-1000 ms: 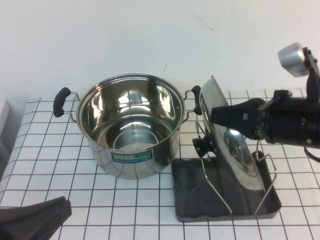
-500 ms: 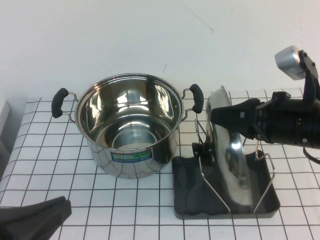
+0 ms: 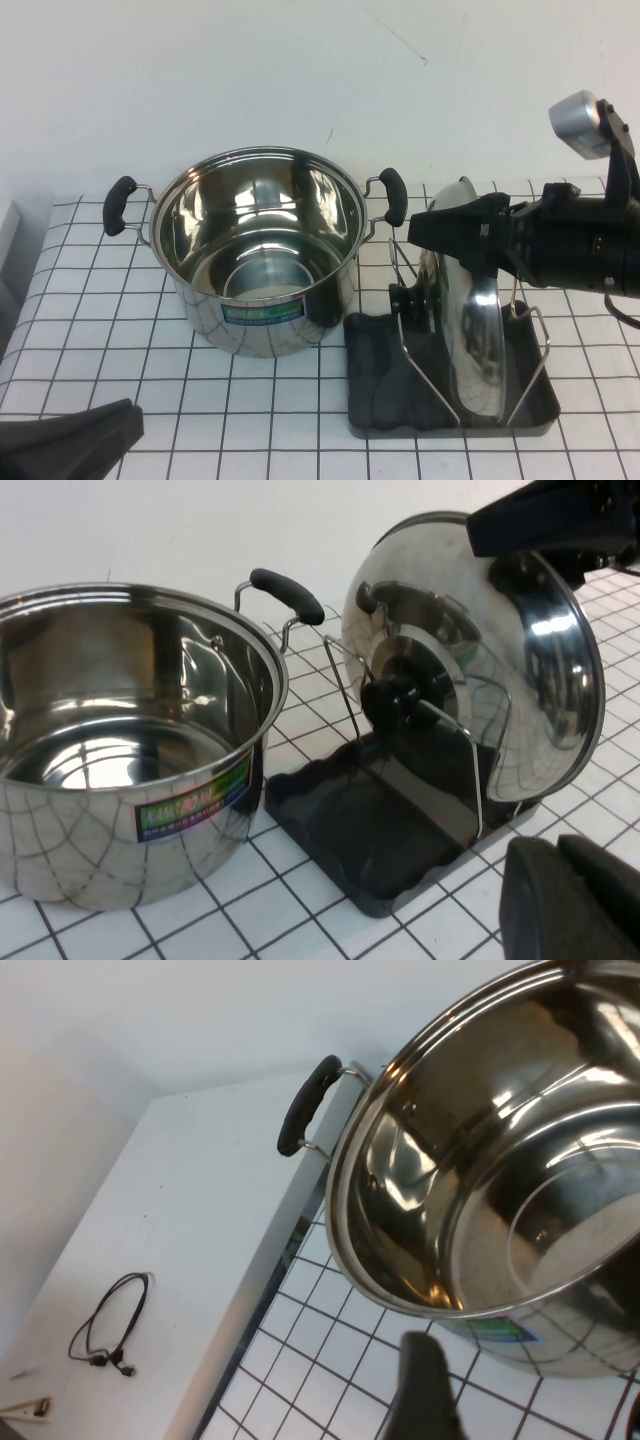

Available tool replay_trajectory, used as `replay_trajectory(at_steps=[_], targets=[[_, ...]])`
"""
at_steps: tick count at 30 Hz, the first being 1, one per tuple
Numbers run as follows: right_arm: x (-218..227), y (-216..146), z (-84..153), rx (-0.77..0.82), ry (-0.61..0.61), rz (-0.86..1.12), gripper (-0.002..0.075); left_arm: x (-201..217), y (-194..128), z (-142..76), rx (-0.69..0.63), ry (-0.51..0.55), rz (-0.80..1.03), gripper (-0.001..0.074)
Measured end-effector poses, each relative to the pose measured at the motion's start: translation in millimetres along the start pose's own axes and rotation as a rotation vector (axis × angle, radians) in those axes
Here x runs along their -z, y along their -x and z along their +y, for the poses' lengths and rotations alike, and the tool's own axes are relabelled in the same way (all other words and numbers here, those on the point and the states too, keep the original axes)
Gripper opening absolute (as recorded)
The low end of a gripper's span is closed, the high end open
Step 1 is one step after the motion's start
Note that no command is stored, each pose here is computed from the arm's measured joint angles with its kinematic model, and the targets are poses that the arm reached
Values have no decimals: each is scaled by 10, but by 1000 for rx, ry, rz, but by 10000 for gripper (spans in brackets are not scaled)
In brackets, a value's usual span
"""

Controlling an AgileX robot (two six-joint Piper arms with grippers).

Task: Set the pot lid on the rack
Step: Place the pot lid on the pot rack

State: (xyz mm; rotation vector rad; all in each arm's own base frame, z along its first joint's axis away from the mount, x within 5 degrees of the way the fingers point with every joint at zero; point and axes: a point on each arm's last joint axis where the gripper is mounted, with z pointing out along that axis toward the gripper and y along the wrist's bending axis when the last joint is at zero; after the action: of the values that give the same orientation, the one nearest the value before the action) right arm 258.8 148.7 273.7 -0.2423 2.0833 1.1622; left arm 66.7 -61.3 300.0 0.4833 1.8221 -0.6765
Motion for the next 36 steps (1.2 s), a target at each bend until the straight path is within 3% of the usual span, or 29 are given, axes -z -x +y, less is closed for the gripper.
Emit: replay_trajectory(at_steps=[36], targets=[[155,6,144,169,4,18,464,8,-126,10,7,11,137,-1]])
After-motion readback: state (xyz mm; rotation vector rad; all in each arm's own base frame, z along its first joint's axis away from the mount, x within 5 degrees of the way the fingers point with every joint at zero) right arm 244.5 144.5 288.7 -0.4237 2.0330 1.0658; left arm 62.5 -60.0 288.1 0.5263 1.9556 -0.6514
